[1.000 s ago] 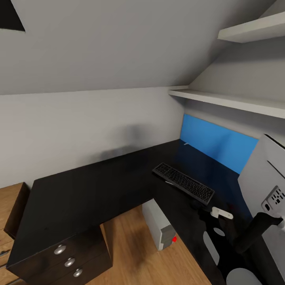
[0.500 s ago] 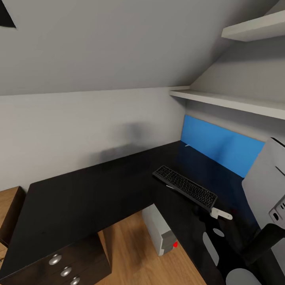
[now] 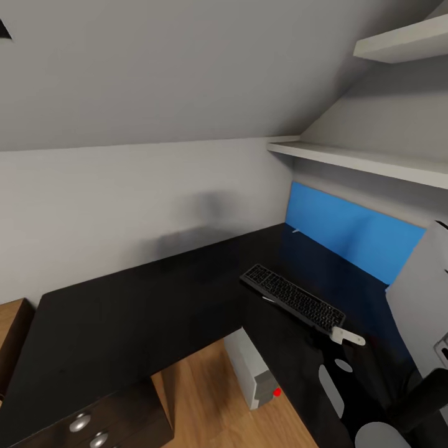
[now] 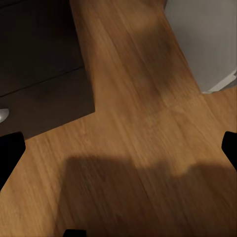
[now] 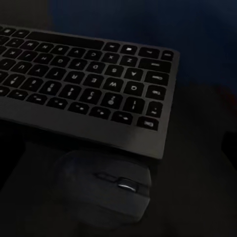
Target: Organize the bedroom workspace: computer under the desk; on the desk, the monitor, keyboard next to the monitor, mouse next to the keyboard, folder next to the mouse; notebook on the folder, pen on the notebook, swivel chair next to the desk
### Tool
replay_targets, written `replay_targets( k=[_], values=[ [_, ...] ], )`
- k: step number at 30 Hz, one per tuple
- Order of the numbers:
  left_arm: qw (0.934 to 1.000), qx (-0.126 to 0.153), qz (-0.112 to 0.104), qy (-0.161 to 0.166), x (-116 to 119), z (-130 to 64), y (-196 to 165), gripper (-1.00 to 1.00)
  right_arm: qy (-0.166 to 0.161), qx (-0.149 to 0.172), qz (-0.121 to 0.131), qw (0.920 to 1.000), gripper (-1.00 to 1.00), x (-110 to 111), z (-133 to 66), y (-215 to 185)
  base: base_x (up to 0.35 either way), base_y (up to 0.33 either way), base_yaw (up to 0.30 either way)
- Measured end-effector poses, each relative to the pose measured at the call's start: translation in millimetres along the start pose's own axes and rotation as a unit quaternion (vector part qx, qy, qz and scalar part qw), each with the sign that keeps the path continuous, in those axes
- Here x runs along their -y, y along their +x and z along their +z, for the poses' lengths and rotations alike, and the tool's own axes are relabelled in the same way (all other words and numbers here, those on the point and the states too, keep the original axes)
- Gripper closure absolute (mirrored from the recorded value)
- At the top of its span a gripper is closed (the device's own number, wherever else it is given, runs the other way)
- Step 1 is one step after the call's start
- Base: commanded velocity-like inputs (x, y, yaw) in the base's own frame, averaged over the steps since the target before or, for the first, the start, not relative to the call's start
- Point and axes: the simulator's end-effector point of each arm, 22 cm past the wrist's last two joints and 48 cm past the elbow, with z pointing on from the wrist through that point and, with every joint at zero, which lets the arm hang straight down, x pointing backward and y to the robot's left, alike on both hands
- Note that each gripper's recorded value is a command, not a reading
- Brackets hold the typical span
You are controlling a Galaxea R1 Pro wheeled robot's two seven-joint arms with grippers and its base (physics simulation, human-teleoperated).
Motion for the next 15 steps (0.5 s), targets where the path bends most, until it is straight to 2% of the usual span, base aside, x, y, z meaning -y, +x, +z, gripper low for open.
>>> replay_targets(
  k=[15],
  values=[
    [1.0, 0.001, 0.001, 0.001, 1.4, 0.1, -0.8, -1.0, 0.001, -0.002, 0.0, 1.0, -1.0, 0.9, 0.3, 1.5, 0.01, 0.0, 0.0]
  ],
)
